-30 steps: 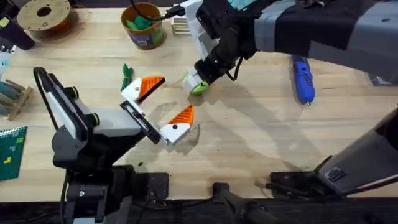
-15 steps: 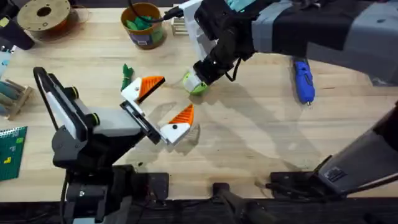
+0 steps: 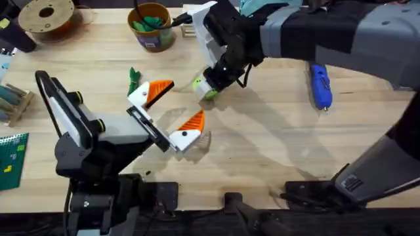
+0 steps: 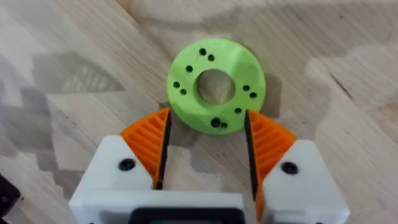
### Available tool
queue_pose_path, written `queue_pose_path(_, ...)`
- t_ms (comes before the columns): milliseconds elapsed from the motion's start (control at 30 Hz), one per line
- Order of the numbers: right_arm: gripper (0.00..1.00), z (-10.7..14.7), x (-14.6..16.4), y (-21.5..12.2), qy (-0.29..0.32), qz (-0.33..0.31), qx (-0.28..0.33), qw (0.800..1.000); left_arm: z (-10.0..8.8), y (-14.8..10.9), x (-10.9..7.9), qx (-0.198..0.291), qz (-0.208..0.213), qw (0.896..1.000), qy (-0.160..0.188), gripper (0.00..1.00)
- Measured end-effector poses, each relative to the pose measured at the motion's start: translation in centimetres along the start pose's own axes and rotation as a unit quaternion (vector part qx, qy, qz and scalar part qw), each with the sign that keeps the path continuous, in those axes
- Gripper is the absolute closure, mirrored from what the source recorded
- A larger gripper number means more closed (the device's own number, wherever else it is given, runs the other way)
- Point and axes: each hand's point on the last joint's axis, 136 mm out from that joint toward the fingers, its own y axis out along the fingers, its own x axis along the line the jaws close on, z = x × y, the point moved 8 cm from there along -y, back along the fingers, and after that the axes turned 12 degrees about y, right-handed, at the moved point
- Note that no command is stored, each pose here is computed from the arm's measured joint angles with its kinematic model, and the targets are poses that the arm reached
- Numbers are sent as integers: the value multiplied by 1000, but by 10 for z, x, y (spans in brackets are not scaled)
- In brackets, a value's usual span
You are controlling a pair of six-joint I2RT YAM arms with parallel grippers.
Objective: Pick up the gripper from the table and insert it into the empty holder that is missing its gripper. Then pick up a screw, insert it into the mounting hole, and use the screwdriver to tighten it. Finally, clean up the table by picking up the vegetable and placing it into the bucket.
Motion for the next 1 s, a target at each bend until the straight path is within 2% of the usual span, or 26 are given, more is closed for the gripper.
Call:
queue_pose_path(67,359,0,0,0,0,0,0,1000,0,0,0,0,0,1000,0,15)
queue_pose_path(433,545,0,0,0,0,0,0,1000,0,0,0,0,0,1000,0,15)
queue_pose_path(733,623,0,0,0,0,0,0,1000,0,0,0,0,0,1000,0,16)
queue_pose_path(1000,653,1,-3,0,0,16,3,1000,0,0,0,0,0,1000,0,15)
